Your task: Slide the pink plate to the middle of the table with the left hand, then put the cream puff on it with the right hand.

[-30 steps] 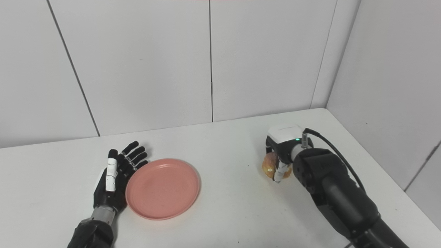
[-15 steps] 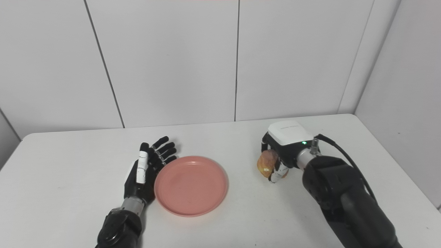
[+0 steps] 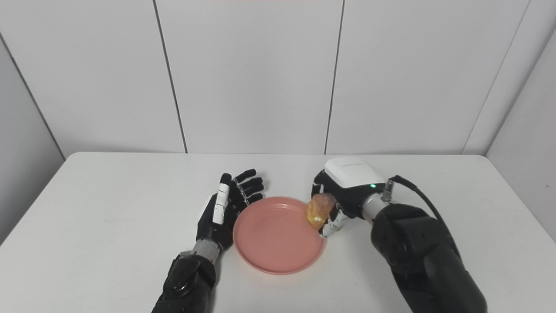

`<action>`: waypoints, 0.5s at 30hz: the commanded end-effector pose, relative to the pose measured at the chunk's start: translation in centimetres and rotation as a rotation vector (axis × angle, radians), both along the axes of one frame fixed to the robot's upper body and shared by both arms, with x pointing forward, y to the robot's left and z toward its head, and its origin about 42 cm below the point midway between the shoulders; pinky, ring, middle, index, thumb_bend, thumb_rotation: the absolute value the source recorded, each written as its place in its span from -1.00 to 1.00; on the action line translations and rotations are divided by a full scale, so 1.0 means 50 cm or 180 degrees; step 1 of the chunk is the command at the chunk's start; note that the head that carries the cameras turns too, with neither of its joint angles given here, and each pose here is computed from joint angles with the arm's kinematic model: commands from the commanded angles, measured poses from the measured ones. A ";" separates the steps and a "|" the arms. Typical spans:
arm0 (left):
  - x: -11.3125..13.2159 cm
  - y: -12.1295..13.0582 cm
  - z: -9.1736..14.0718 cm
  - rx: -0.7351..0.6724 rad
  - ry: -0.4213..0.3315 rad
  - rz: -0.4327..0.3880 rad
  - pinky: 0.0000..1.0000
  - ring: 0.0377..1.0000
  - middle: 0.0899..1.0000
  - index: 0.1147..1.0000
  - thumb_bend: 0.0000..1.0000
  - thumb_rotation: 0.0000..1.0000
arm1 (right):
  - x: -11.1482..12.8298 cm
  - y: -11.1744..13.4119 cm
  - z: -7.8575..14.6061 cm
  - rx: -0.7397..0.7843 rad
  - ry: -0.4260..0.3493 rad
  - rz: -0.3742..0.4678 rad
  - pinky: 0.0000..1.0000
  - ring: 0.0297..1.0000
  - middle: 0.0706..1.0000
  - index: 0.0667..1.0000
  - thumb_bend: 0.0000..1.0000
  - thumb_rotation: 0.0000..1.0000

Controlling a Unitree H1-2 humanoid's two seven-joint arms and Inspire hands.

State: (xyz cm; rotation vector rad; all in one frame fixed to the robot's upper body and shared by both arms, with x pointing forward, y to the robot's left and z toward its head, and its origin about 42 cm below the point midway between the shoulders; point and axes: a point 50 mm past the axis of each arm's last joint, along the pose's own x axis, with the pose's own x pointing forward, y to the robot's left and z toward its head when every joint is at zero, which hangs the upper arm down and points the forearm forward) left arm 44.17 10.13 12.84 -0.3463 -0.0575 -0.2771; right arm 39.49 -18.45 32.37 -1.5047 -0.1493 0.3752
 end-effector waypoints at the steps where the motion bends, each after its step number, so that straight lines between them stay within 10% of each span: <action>1: -0.058 -0.007 -0.101 -0.0013 0.0491 0.0021 0.48 0.52 0.41 0.31 0.88 0.72 | 0.010 0.020 0.056 -0.0117 -0.0290 0.0132 0.08 -0.06 -0.08 -0.19 0.04 -1.00; 8: -0.061 0.001 -0.106 0.0029 0.0502 0.0026 0.55 0.53 0.44 0.35 0.90 0.72 | 0.033 0.075 0.064 -0.0081 -0.0255 0.0270 -0.51 -0.22 -0.12 -0.08 0.04 -1.00; 15: -0.063 0.010 -0.110 0.0031 0.0512 0.0028 0.49 0.54 0.47 0.42 0.90 0.71 | 0.047 0.120 0.050 0.0035 -0.0180 0.0382 -0.56 -0.24 -0.11 -0.07 0.04 -1.00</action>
